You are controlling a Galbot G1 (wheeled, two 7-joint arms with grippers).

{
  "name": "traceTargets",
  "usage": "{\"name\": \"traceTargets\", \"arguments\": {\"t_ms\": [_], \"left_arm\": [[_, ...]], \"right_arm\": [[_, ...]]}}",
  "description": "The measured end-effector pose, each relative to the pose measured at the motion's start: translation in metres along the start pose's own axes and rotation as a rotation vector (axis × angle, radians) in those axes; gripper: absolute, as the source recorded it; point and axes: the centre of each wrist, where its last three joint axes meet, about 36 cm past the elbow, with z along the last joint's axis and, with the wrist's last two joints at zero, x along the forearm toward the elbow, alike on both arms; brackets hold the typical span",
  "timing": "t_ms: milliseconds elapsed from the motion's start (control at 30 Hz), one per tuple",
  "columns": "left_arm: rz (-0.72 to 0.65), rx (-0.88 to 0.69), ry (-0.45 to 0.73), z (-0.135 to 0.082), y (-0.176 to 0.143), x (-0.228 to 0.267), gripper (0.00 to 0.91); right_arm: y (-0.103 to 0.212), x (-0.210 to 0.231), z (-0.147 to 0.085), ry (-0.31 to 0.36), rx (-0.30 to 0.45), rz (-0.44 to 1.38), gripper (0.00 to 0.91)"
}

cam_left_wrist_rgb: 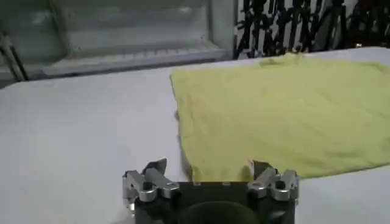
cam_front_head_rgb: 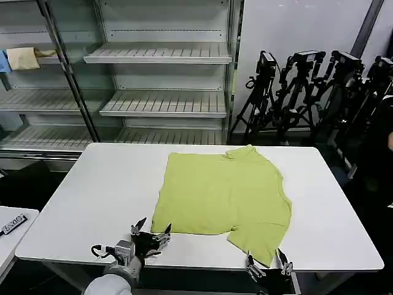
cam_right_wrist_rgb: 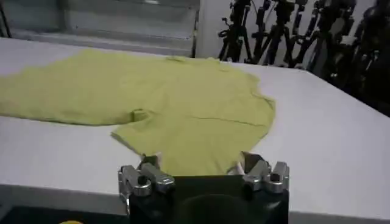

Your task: Fold and organize the clothes.

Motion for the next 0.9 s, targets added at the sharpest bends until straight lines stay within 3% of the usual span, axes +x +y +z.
{"name": "traceTargets", "arguments": {"t_ms": [533, 900], "left_arm": [[0.028, 0.055, 0.058, 0.013, -0.001, -0.009, 0.010], [0.047, 0.079, 0.061, 0.009, 0.001, 0.005, 0.020]], "right_arm": [[0.003, 0.006, 0.002, 0.020, -0.043, -0.026, 0.000], [-0.001, 0.025, -0.016, -0.028, -0.043, -0.035, 0.000]]}}
